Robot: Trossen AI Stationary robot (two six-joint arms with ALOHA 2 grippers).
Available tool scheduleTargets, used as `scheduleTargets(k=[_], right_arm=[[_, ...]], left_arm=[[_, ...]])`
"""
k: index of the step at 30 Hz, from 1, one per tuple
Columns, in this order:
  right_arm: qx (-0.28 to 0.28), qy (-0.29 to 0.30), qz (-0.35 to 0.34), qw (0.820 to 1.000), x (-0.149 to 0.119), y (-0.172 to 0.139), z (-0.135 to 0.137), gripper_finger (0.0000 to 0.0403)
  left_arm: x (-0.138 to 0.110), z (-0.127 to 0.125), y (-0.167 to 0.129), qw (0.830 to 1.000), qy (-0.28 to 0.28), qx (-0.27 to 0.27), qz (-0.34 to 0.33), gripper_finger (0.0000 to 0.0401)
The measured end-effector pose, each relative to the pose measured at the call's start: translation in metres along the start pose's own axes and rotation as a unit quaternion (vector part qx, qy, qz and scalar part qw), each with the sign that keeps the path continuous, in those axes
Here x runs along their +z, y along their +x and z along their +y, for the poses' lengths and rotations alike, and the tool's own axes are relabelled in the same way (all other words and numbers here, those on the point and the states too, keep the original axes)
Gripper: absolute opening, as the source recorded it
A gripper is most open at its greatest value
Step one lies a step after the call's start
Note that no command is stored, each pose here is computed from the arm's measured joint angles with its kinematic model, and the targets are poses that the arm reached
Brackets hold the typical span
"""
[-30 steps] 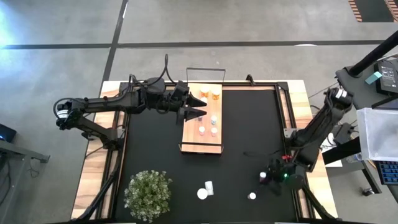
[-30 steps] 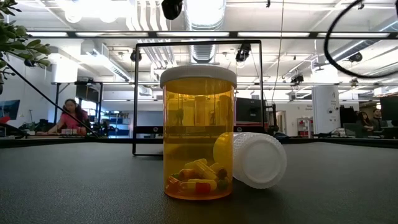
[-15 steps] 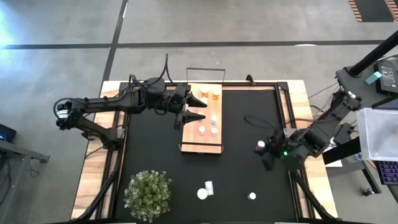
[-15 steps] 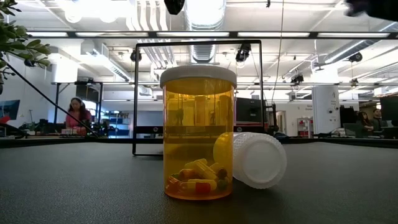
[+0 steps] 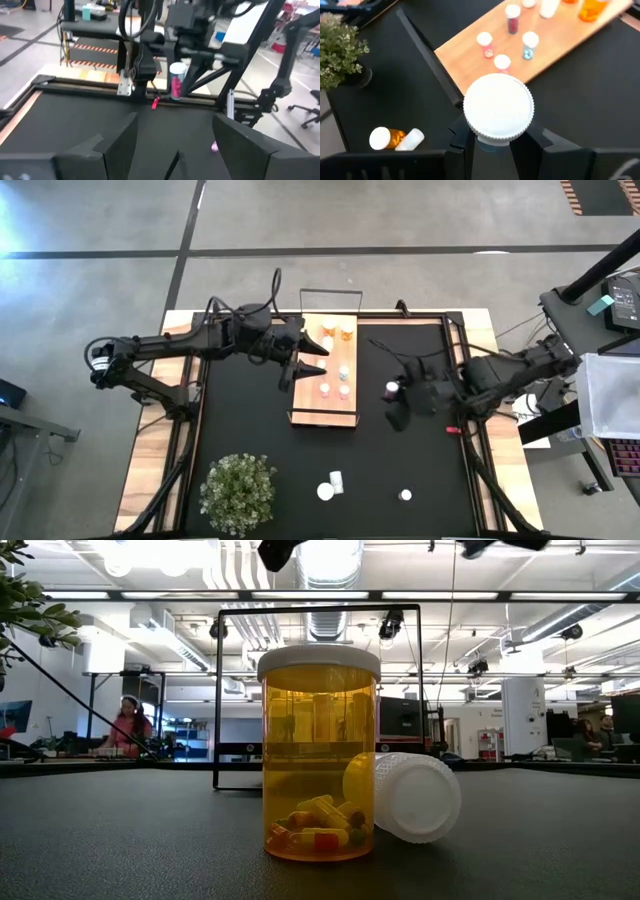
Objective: Pick and place medicine bottles onto shelf by color
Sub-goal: Put the blue pill bottle on the shelf aligned with the other blue pill bottle
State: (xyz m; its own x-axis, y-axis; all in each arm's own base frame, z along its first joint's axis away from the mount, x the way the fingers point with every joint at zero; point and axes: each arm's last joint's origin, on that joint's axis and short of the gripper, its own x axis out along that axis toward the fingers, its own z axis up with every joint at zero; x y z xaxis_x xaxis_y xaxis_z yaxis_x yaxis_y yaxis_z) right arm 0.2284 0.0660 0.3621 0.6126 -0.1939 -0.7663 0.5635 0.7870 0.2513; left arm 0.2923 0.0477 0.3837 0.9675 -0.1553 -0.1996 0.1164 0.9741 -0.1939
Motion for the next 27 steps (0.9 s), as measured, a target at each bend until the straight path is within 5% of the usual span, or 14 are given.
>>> scheduleTargets(k=[12, 27], right_arm=[[0.067, -0.051, 0.071, 0.994, 0.072, 0.035, 0.004, 0.0089], [0.102, -0.126, 0.057, 0.985, 0.130, 0.063, 0.016, 0.0089]], left_arm=[[-0.002, 0.006, -0.002, 1.000, -0.001, 0.012, 0.009, 0.0240], [-0.014, 0.016, 0.027, 1.000, -0.004, 0.007, 0.018, 0.0240]])
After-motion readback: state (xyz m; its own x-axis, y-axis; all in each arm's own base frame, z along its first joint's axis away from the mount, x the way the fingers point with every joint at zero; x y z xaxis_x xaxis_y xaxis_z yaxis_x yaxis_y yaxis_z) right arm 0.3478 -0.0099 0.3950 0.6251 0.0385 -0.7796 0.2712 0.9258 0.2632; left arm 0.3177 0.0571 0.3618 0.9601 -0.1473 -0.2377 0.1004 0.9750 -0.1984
